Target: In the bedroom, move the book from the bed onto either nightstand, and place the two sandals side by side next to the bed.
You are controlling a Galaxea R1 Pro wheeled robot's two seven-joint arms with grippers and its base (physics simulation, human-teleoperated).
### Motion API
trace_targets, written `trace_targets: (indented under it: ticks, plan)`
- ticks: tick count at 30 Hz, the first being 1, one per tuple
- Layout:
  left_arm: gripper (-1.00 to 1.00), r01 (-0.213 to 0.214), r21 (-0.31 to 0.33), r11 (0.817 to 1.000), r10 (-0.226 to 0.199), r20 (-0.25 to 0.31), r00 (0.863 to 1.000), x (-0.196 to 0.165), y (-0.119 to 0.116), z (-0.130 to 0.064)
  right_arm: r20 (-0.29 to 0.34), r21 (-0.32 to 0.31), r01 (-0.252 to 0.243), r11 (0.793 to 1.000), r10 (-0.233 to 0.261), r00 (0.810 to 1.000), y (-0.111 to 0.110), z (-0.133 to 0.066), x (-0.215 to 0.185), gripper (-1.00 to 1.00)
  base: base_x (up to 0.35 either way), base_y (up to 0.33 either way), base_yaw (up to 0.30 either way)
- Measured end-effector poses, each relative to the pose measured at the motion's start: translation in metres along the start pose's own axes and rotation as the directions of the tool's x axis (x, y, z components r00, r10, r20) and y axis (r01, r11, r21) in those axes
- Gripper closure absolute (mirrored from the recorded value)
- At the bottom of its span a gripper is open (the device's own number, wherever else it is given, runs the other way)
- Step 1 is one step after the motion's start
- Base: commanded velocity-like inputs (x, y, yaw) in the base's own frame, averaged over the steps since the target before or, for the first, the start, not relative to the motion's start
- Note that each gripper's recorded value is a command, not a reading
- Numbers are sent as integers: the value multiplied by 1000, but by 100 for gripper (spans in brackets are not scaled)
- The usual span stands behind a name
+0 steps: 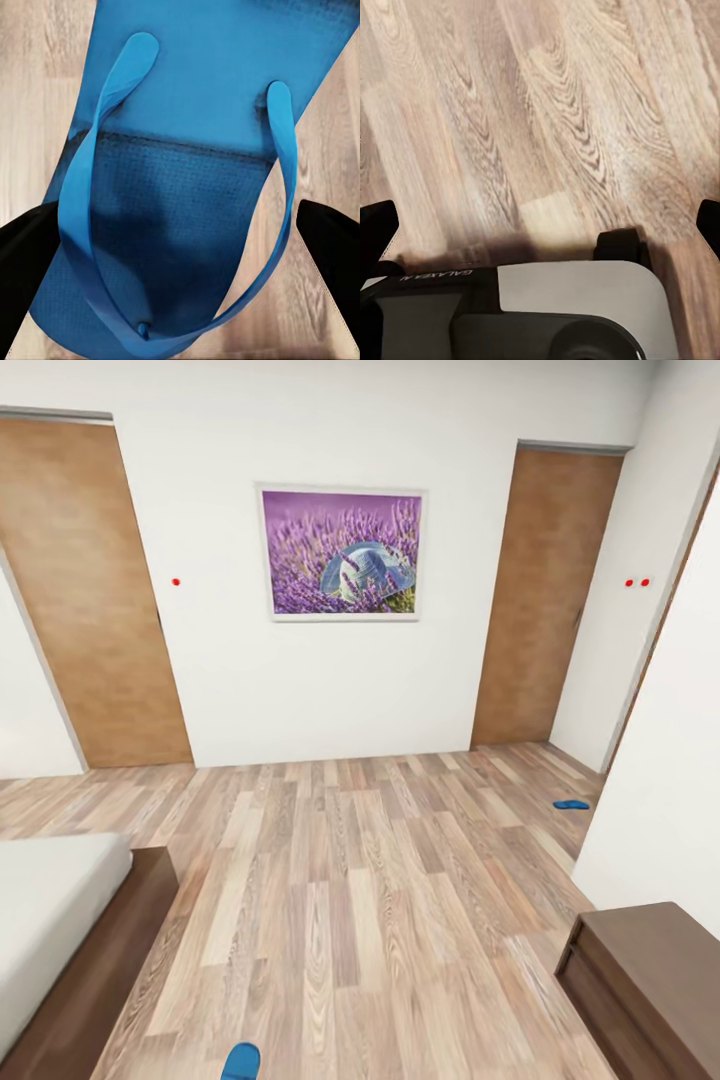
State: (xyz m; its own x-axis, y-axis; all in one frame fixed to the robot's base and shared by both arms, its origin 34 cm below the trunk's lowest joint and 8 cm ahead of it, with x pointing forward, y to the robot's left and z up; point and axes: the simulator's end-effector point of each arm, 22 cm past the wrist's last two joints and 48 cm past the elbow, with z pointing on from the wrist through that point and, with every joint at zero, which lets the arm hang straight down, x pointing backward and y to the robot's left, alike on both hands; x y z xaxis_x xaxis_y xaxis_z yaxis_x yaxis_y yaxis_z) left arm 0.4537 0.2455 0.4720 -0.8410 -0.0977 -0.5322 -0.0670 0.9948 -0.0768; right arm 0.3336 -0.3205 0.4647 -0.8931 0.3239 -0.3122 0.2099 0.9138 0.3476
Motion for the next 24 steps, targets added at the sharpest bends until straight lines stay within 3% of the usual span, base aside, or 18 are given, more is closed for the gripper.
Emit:
trace_targets:
  ticks: [13, 20, 22, 24]
  plan:
    - [100, -2, 2, 1000, 2, 0, 1000, 0, -1, 0, -1, 0, 1, 1000, -1, 1000, 0, 0, 0, -100, 315, 0, 0]
    - [100, -10, 31, 999, 10, 1, 1000, 1, -23, 0, -1, 0, 1, 1000, -1, 1000, 0, 0, 0, -100, 310, -33, 0]
    - [100, -49, 49, 998, 49, 1, 999, 2, -32, 0, -1, 0, 1, 1000, -1, 1000, 0, 0, 0, -100, 304, -90, 0]
    - [100, -135, 78, 988, 135, 1, 991, 4, -42, 0, -1, 1, 1, 1000, -1, 1000, 0, 0, 0, -100, 304, -51, 0]
